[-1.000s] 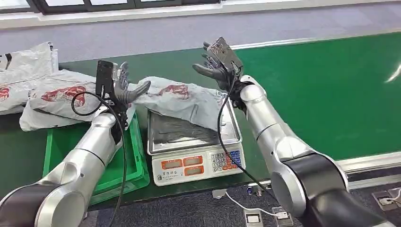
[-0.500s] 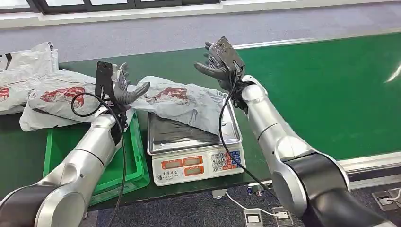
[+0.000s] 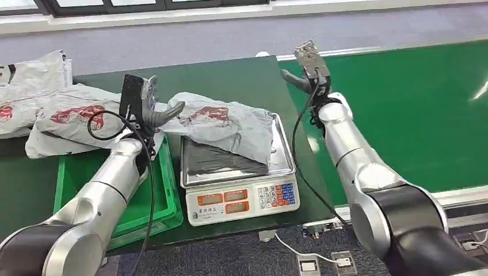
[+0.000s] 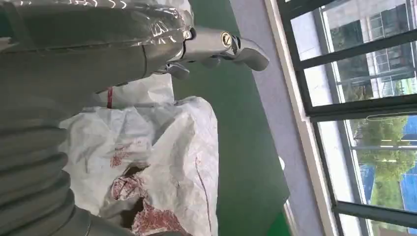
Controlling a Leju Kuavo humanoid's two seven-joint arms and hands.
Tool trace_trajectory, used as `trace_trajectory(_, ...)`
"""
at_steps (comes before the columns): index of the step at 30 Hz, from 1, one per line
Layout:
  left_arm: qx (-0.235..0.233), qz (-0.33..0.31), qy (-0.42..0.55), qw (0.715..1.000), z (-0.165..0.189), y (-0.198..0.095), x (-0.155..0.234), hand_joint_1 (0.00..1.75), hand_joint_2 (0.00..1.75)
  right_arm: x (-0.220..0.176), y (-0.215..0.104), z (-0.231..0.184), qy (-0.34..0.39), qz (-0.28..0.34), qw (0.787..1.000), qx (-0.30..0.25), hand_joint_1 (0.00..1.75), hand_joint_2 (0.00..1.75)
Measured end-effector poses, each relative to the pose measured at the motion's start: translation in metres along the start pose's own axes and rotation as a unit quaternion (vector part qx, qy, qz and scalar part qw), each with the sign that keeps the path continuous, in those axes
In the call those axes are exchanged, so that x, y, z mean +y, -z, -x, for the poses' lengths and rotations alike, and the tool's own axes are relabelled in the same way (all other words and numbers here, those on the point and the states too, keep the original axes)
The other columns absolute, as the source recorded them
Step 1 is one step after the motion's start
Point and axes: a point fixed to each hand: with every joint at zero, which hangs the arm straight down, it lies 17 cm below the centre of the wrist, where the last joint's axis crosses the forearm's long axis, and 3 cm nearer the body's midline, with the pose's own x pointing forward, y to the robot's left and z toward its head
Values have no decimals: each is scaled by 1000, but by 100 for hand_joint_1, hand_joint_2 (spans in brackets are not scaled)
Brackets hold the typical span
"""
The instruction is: Moved the parcel from conveyor to table for the left to box.
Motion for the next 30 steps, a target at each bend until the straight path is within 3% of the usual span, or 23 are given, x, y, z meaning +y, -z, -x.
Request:
trace_trajectory(5,-4,-2,5,1000,-3,1,4,0,175,-84,-2,42,-20,66,998,10,0,175)
trace_trajectory(11,-8,0,8,1000,-8,3,3,0,175,-112,-6,59,-30,85,996,23,0,175)
trace_trajectory(20,-32,33,53,998,-23,5,-8,0,175,-100,-15,69,-59,43,997,-1,0,175)
trace_trajectory(30,-54,50,36,997,-76,21,-11,0,175,-71,-36,102,-66,7,998,18,0,175)
